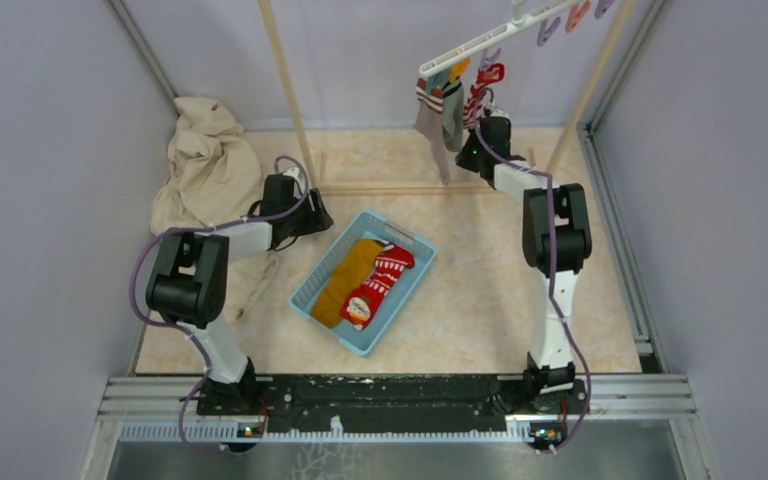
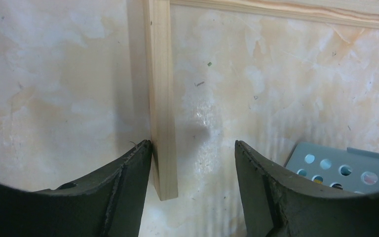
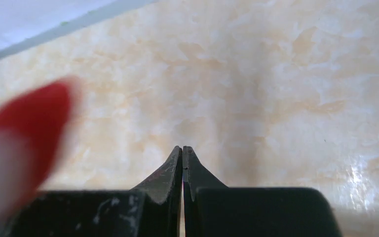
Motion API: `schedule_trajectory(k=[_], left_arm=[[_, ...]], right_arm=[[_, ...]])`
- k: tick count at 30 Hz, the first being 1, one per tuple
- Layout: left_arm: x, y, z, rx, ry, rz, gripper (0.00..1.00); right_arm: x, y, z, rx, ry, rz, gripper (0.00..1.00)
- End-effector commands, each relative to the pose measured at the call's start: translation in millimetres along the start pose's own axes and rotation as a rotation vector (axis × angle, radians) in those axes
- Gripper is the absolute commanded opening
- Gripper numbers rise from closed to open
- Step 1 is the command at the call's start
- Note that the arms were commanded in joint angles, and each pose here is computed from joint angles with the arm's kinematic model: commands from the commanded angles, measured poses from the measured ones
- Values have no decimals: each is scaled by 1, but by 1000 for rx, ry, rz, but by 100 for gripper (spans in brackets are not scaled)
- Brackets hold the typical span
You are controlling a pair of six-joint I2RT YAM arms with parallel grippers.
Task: Clip the socks to the hanger
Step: Move the clothesline to the center of the board.
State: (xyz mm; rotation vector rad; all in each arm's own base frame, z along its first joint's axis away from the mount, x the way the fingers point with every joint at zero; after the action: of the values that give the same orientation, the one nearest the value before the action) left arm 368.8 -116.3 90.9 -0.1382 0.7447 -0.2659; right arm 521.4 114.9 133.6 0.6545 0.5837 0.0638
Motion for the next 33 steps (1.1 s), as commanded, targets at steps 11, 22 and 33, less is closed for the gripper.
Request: schedule_trajectory(k=[11,22,33], left_arm=[[-11,-7,-16,-22,31,-39,69],[-29,-12,-17,-59,22,-48,70],[-54,-33,-15,-49,-28,-86,71]], right_arm=[[-6,9,-40,-215,120,-103,0],[-26,-5,-85,-216,203,-94,0],[-44,-8,-120,-211,245,-70,0]])
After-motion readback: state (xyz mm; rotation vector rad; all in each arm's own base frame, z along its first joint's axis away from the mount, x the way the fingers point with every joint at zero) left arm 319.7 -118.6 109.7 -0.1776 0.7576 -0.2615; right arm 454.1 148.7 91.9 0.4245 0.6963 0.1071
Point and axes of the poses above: each gripper's point midway between its finger pads, its own x axis out along the fingers, its own y axis along the line the jaws close on, z = x × y, the point moved 8 cm from there along -x, back along the fingers, and after that the axes turned 12 degrees about x, right-handed, at the moved point
